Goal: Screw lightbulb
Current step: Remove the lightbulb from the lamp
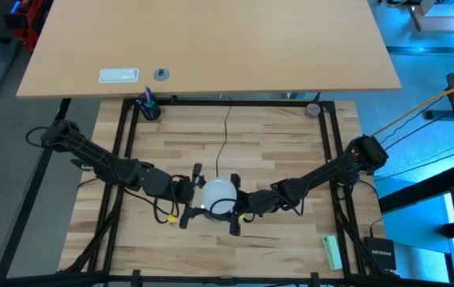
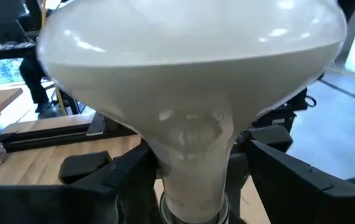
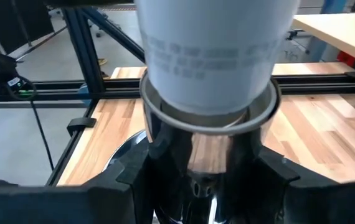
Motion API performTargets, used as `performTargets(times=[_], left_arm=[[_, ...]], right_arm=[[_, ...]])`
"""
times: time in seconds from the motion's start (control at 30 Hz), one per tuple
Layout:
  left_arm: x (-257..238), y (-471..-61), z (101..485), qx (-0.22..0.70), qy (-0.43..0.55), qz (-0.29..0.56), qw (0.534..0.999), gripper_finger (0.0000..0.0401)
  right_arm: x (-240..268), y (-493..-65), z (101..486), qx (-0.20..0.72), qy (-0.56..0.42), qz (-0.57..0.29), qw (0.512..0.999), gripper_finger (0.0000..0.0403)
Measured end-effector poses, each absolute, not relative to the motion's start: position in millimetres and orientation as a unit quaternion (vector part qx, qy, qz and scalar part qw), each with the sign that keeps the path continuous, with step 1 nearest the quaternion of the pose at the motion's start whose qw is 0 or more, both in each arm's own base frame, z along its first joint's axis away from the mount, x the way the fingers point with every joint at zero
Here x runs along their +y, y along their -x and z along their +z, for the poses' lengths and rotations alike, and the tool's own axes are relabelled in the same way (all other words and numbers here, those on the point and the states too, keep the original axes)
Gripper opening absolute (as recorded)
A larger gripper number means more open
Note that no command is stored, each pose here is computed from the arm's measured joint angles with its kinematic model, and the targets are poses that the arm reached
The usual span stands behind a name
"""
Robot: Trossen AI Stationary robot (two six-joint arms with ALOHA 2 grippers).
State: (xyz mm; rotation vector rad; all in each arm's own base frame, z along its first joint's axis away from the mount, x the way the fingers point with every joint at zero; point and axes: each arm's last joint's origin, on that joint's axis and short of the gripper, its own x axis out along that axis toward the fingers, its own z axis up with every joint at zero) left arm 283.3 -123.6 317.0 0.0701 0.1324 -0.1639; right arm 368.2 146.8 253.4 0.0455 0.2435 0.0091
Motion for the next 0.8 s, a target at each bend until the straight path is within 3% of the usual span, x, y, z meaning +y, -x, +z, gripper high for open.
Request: performTargets(times=[0.17,0.37,0.67,0.8], left_arm=[[-124,-283,317,0.066,-0.051,-0.087,0.993,0.0215],[-118,-285,317,0.066,-0.04,-0.058,0.995,0.0132],[-123,-284,315,0.056,-0.027,0.109,0.992,0.0131],[-127,-291,308,0.045,-0.008,0.143,0.989,0.0131]], right_arm=[[147,-368,253,0.125,-0.022,0.009,0.992,0.0179],[144,-368,253,0.119,-0.007,-0.033,0.992,0.0179],[134,-365,254,0.097,0.007,-0.215,0.972,0.0179],[133,-364,253,0.092,0.002,-0.246,0.965,0.0179]])
